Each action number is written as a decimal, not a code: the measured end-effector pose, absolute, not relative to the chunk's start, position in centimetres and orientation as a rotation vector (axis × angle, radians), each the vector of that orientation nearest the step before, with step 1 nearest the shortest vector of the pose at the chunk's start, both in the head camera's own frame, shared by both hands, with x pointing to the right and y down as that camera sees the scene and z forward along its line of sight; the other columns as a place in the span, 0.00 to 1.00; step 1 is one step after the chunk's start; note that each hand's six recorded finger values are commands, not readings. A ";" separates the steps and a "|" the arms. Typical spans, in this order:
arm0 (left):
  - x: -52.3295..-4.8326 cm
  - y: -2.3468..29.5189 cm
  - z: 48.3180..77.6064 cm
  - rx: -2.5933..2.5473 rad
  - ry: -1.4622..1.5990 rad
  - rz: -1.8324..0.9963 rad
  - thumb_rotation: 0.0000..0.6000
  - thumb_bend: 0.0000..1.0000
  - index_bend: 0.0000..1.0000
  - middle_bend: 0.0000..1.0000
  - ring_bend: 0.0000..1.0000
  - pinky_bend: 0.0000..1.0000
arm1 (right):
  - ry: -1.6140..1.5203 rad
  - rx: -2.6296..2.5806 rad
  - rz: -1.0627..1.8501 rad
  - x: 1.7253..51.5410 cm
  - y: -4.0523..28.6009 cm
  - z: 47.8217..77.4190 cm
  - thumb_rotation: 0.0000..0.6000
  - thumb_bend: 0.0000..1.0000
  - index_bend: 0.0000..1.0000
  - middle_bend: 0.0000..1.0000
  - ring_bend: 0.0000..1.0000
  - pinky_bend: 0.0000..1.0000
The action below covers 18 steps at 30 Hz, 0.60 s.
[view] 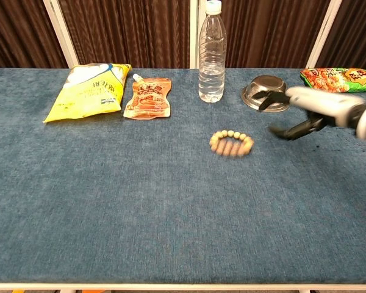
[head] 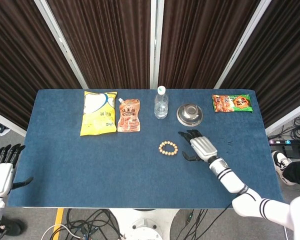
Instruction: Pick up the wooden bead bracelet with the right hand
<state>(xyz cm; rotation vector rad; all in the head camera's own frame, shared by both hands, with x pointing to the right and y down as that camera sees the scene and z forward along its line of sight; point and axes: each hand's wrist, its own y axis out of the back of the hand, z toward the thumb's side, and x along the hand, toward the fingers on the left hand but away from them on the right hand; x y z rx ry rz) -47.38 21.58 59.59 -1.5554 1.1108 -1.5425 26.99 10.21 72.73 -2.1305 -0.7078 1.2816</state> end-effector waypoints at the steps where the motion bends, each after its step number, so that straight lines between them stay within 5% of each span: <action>1: -47.4 21.5 59.6 -1.554 1.113 -1.542 1.00 0.00 0.12 0.09 0.00 0.00 | -0.739 -2.116 1.276 27.6 10.0 72.0 0.63 0.41 0.00 0.12 0.00 0.00; 4: -47.4 21.4 59.7 -1.554 1.120 -1.539 1.00 0.00 0.12 0.09 0.00 0.00 | -0.864 -2.063 1.248 30.2 9.5 69.3 0.65 0.41 0.00 0.14 0.00 0.00; 9: -47.3 21.3 59.9 -1.548 1.131 -1.533 1.00 0.00 0.12 0.09 0.00 0.00 | -1.044 -1.904 1.230 36.3 10.1 63.6 0.91 0.41 0.00 0.17 0.00 0.00; 18: -46.8 21.0 60.2 -1.537 1.145 -1.533 1.00 0.00 0.12 0.09 0.00 0.00 | -1.184 -1.635 1.344 43.9 16.4 55.5 0.91 0.41 0.00 0.17 0.00 0.00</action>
